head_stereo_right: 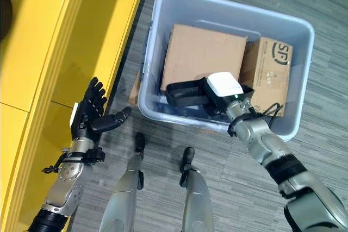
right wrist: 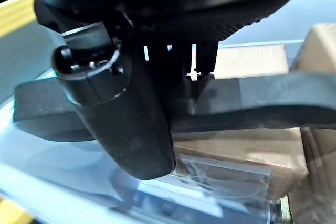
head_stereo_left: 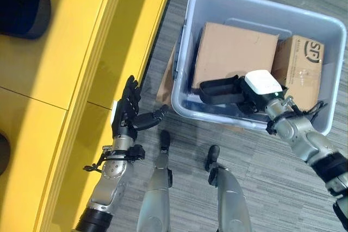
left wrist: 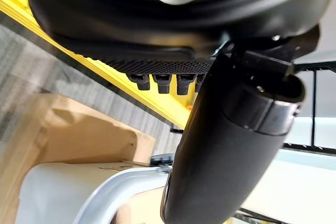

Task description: Move parts from the plastic box to the shelf.

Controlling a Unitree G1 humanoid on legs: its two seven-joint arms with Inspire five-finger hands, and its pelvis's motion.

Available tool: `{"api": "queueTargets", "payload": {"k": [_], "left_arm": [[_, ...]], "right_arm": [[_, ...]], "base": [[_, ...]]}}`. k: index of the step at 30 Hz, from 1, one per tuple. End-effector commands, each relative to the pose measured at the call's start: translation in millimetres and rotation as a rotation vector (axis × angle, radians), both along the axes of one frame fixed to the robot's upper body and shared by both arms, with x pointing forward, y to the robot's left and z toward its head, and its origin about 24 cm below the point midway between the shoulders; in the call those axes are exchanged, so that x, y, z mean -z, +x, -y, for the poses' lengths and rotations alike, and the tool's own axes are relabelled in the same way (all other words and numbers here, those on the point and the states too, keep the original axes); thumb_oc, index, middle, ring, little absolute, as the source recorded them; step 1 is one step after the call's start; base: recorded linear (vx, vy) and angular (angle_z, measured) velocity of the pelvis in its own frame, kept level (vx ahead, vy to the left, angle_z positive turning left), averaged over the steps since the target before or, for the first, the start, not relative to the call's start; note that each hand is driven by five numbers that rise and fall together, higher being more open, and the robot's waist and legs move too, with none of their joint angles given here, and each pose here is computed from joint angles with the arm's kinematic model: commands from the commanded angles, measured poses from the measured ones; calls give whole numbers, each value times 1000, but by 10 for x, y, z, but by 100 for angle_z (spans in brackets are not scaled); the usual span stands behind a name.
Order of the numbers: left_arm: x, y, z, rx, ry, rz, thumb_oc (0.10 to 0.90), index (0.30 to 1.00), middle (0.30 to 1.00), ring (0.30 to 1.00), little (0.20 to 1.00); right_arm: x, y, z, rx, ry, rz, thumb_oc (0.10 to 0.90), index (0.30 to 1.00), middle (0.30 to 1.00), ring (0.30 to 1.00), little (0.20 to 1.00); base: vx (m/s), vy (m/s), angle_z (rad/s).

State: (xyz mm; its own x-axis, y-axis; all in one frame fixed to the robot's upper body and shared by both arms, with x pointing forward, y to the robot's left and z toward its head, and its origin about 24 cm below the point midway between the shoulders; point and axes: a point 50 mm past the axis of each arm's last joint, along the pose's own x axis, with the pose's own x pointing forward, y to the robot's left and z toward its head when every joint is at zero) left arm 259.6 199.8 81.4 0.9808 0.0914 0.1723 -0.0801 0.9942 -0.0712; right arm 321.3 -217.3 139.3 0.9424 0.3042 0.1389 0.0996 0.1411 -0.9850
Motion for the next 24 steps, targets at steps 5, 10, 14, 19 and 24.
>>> {"api": "queueTargets", "payload": {"k": [5, 10, 14, 19, 24], "left_arm": [[-284, -111, -214, 39, 163, 128, 900, 1000, 1000, 1000, 1000], [-190, -190, -277, 59, 191, 75, 900, 1000, 1000, 1000, 1000], [-166, -214, -292, 70, 216, 57, 900, 1000, 1000, 1000, 1000], [-253, -225, -295, 69, 267, 96, 900, 1000, 1000, 1000, 1000], [-516, -177, -284, 35, 429, 219, 900, 1000, 1000, 1000, 1000]], "right_arm": [[-875, -242, 221, -49, 12, 306, 400, 300, 300, 300, 300], [-1077, -445, 194, -122, -27, 361, 400, 300, 300, 300, 300], [-1194, -507, 154, -157, -62, 393, 400, 300, 300, 300, 300], [-1202, -546, 114, -196, -62, 361, 400, 300, 300, 300, 300], [-1156, -560, 145, -209, -24, 292, 400, 300, 300, 300, 300]], "base": [[49, -14, -18], [48, -11, -14], [27, -18, -11], [25, -16, -30], [23, -14, -25]]}}
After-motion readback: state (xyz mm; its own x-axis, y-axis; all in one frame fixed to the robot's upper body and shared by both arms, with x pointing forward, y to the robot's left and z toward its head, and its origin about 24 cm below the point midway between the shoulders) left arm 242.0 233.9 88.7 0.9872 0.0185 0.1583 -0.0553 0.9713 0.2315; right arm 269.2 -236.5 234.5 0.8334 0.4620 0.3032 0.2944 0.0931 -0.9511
